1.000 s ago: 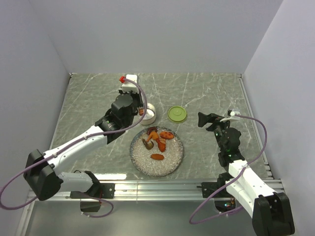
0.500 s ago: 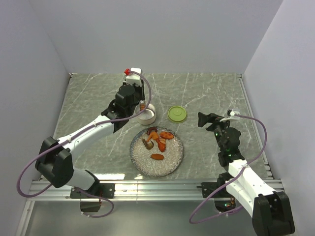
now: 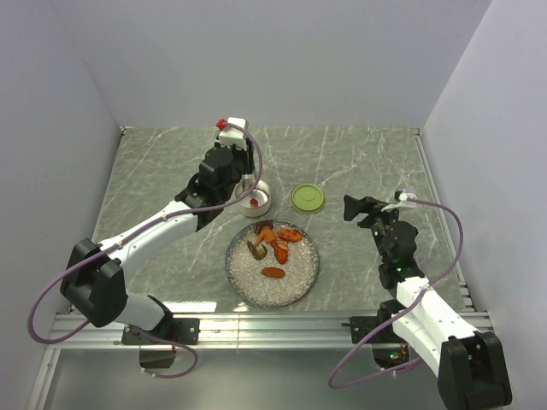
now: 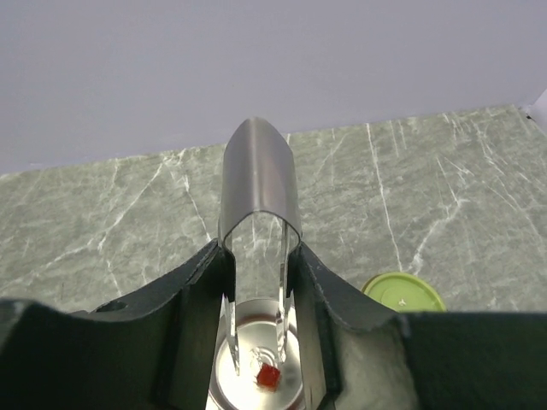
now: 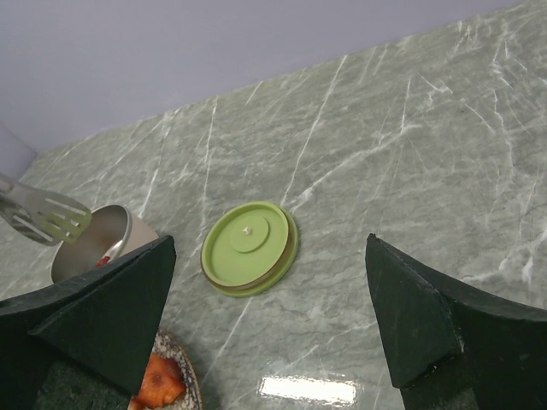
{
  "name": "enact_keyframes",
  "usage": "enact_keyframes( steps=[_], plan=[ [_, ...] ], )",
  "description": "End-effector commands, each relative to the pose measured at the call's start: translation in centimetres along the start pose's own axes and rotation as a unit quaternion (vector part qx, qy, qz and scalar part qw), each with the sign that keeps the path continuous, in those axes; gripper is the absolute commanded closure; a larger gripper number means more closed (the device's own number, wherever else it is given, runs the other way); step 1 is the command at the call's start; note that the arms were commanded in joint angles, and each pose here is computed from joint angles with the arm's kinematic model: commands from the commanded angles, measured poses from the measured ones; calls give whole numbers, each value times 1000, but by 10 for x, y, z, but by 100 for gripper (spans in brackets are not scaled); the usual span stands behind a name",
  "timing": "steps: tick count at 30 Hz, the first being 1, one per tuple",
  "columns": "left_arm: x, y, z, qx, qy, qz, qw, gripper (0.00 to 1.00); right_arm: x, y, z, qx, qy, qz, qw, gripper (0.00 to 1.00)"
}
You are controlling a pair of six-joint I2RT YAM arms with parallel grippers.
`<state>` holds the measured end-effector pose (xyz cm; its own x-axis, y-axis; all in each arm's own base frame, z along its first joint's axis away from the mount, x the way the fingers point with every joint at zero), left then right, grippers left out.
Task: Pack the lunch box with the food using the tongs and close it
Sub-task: Pick up the food using the clamp
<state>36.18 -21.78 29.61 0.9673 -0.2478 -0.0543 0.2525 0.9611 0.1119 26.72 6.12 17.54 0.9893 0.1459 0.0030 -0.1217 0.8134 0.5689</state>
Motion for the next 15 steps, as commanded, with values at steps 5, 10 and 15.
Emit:
enact_keyframes(
  steps=[5,10,15],
  plan=[
    [-41,10,33,-49,-48,-10,998,62,9,18,24,-1,-34,26,999,2],
    [-67,0,23,-47,-38,-22,998,62,8,18,25,-1,-36,28,999,2],
    [-86,-14,2,-44,-21,-56,997,62,7,19,25,-1,-36,29,999,2]
  ],
)
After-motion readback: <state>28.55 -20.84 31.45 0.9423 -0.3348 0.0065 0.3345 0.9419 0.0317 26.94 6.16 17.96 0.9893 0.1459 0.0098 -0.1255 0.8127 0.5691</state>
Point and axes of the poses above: each gripper's point midway between its finger pads, its own x axis out along the fingers, its own y axis along the line the jaws close on, z = x × y, the point moved 5 cm from there along -x, back along the fingers, and after that the axes turned 11 degrees about x, right-handed, at the moved point
